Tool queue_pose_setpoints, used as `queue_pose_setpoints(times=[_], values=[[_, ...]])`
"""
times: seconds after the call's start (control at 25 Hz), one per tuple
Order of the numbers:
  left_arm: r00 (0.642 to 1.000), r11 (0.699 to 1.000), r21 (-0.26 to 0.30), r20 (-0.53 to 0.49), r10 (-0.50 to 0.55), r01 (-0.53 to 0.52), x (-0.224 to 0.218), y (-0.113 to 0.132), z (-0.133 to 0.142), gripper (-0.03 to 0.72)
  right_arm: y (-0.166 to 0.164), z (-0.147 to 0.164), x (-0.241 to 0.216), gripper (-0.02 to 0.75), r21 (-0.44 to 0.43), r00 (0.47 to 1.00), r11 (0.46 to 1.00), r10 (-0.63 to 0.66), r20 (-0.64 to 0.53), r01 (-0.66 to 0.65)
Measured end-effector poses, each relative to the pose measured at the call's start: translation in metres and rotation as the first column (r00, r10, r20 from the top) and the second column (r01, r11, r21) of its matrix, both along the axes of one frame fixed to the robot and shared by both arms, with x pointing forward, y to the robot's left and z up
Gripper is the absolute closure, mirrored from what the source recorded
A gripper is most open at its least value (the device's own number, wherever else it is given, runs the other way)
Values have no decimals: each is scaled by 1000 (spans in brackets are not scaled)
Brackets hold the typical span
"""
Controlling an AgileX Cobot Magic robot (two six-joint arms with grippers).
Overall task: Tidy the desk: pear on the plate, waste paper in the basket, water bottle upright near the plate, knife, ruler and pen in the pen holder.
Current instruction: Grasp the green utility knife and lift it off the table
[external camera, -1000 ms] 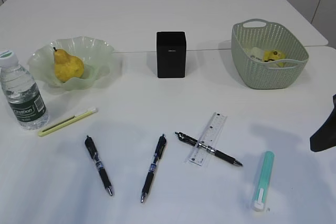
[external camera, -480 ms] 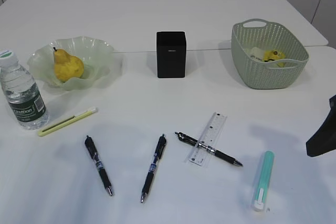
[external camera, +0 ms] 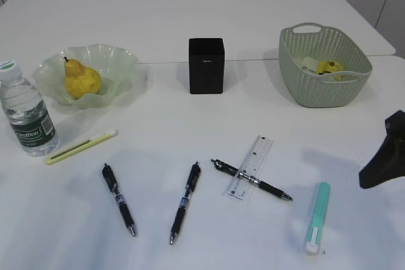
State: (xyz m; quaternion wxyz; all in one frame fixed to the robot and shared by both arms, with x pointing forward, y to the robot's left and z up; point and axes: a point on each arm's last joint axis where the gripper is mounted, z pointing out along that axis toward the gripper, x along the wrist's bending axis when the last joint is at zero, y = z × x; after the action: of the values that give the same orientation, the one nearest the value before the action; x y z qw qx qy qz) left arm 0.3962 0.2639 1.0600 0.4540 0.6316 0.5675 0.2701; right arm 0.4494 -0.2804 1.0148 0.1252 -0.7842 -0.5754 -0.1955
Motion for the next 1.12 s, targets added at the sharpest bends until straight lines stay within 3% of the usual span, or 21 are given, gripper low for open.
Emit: queue_pose_setpoints(times=[0.48,1.12], values=[[1000,1000,0,-4,-2,2,0,0,0,221,7,-4,11,152,23,998,999,-30,47,29],[1000,1000,1,-10,-5,5,-1,0,-1,241,18,-35,26,152,4,998,1000,-8,-58,8]])
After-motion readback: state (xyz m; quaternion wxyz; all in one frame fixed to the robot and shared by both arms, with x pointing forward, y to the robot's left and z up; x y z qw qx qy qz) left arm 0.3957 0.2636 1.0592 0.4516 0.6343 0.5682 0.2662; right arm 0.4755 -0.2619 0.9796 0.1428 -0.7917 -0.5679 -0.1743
